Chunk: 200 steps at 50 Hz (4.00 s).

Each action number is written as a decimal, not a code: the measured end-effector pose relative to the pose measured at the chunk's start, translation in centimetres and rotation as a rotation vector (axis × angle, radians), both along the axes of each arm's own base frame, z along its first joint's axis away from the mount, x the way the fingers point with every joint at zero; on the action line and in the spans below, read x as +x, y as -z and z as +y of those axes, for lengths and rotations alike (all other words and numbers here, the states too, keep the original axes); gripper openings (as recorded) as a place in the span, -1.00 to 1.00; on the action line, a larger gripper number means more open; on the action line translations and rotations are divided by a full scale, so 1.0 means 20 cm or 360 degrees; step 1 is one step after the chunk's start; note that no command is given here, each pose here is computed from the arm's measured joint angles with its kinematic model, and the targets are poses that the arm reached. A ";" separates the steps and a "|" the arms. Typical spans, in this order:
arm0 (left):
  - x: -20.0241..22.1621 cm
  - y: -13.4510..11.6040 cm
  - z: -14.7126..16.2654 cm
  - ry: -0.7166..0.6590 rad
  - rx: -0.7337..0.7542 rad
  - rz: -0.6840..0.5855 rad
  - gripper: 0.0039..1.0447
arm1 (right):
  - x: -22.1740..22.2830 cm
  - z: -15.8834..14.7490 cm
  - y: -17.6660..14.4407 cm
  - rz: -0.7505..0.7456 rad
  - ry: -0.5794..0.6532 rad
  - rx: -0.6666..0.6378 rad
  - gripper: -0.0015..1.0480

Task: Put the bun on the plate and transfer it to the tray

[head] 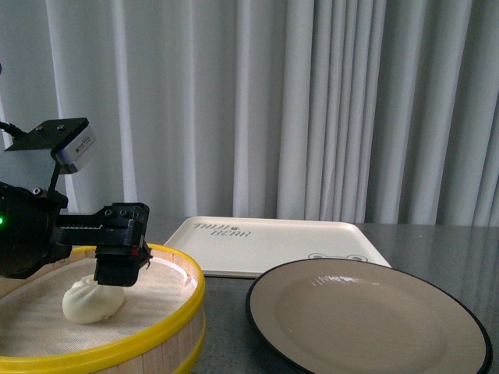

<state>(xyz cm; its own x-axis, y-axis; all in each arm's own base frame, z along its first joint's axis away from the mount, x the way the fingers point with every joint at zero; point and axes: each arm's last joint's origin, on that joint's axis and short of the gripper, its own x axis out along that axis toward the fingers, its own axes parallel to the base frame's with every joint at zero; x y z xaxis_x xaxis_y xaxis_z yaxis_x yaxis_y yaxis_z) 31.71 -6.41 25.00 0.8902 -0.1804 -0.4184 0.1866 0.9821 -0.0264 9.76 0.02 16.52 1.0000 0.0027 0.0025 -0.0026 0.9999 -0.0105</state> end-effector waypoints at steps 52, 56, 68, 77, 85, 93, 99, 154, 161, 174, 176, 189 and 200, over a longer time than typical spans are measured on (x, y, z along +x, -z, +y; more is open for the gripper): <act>0.11 0.14 -0.02 -0.0153 0.0082 0.0147 0.25 | 0.00 0.00 0.00 0.0000 0.0000 0.0000 0.83; 0.11 0.15 -0.02 -0.0155 0.0093 0.0152 0.01 | 0.00 0.00 0.00 0.0000 0.0000 0.0000 0.83; 0.11 0.17 -0.04 -0.0153 0.0111 0.0152 -0.60 | 0.00 0.00 0.00 0.0000 0.0000 0.0000 0.83; 0.09 0.17 -0.07 -0.0093 0.0089 0.0128 -0.93 | 0.00 0.00 0.00 0.0000 0.0000 0.0000 0.83; 0.06 0.08 -0.11 -0.0023 0.0003 0.0032 -0.93 | 0.00 0.00 0.00 0.0000 0.0000 0.0000 0.83; 0.04 0.00 -0.12 -0.0009 -0.0021 -0.0048 -0.93 | 0.00 0.00 0.00 0.0000 0.0000 0.0000 0.83; 0.04 -0.06 -0.14 0.0005 -0.0044 -0.0105 -0.93 | 0.00 0.00 0.00 0.0000 0.0000 0.0000 0.83; 0.09 0.15 -1.01 0.0765 0.0071 0.0067 -0.93 | 0.00 0.00 0.00 0.0000 0.0000 0.0000 0.83; 0.08 0.17 -1.03 0.0776 0.0076 0.0078 -0.77 | 0.00 0.00 0.00 0.0000 0.0000 0.0000 0.83; 0.09 0.17 -1.04 0.0748 0.0024 0.0075 0.14 | 0.00 0.00 0.00 0.0000 0.0000 0.0000 0.83; 0.09 0.17 -1.04 0.0738 0.0006 0.0075 0.28 | 0.00 0.00 0.00 0.0000 0.0000 0.0000 0.83; 0.13 0.11 -1.01 0.0691 -0.0119 0.0078 0.91 | 0.00 0.00 0.00 0.0000 0.0000 0.0000 0.83; 0.17 0.02 -0.91 0.0597 -0.0218 0.0048 0.88 | 0.00 0.00 0.00 0.0000 0.0000 0.0000 0.83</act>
